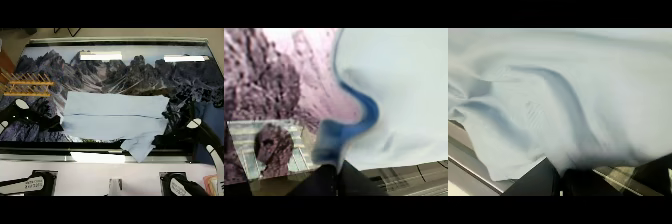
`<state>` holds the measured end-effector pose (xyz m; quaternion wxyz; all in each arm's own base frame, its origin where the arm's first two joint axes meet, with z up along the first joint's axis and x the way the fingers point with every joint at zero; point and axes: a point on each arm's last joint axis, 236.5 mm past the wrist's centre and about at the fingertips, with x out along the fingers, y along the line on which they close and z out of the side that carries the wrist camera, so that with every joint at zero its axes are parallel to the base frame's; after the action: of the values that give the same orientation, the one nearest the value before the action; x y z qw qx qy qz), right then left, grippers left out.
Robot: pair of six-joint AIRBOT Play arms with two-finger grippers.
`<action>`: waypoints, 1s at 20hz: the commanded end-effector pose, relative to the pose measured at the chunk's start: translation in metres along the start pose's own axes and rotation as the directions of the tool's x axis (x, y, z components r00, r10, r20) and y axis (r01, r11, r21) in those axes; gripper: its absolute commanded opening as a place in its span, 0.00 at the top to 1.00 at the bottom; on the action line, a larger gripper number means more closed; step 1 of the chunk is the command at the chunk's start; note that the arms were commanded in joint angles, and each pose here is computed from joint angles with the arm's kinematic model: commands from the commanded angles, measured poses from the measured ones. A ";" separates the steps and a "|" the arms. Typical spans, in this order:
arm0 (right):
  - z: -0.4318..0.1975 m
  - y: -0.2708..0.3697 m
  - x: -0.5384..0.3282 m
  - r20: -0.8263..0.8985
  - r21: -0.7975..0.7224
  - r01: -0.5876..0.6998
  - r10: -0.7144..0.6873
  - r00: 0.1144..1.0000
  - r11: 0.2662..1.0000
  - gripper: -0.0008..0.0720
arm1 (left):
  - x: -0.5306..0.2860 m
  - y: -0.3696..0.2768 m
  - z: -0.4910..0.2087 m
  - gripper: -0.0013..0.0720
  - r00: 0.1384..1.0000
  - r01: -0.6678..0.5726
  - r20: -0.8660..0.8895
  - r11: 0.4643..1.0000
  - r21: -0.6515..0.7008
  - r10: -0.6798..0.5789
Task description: Fold the shirts.
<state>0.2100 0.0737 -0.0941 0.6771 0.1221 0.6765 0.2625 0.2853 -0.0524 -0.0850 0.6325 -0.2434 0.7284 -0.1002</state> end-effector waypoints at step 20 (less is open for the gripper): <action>0.238 -0.050 -0.065 0.427 -0.044 0.138 -0.106 0.898 0.990 0.21 | -0.044 -0.079 0.185 0.15 0.970 -0.015 0.243 0.996 0.093 -0.008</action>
<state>0.4568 0.0452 -0.0490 0.8295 0.1376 0.5054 0.1940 0.4860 -0.0714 -0.0342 0.7364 -0.2271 0.6282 -0.1075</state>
